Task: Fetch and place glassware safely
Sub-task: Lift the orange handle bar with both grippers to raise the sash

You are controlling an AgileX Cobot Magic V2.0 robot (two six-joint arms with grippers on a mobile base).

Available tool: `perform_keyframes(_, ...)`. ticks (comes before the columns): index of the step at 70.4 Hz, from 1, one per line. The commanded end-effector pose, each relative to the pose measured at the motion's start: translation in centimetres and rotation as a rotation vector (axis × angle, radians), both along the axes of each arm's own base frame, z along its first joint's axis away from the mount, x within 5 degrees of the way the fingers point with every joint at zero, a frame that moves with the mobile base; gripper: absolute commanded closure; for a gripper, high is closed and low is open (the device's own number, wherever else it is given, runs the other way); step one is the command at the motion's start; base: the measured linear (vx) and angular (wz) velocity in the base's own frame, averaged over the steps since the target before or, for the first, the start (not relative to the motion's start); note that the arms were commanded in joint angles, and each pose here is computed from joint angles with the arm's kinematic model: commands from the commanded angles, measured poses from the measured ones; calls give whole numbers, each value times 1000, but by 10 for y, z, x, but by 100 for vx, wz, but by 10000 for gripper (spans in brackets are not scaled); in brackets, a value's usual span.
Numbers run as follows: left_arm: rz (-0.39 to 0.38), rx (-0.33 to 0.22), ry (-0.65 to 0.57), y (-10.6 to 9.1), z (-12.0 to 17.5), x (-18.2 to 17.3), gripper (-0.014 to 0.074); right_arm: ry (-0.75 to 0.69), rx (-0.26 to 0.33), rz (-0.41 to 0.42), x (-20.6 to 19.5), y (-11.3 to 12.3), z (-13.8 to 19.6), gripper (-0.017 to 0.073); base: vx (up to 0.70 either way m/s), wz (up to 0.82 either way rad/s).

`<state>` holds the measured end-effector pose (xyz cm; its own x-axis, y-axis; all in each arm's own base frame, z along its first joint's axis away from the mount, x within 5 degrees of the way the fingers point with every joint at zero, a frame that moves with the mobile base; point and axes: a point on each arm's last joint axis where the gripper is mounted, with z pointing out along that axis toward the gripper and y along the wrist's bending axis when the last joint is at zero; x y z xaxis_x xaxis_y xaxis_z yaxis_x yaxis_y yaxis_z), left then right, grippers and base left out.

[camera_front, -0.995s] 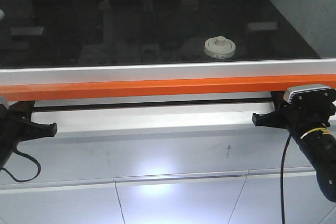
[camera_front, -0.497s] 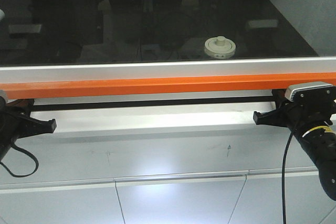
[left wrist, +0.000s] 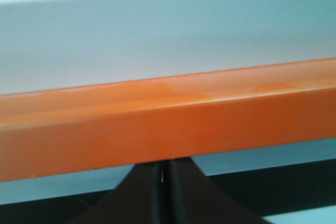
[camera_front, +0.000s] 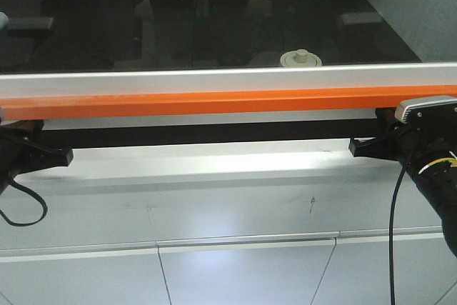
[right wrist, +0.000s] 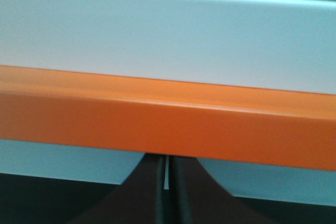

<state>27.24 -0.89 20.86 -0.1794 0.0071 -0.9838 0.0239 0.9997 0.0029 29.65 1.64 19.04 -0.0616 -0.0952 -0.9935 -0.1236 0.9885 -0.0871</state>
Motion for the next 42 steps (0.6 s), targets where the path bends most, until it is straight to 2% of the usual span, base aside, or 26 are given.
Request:
perform_keyframes(1, -11, 0, -463, -1, 77, 7, 601, -320, 13, 16, 2, 1, 56, 560, 0, 1)
perform_keyframes(42, -15, 2, -590, -1, 134, -19, 601, -434, 9, 10, -23, 0, 109, 560, 0, 0)
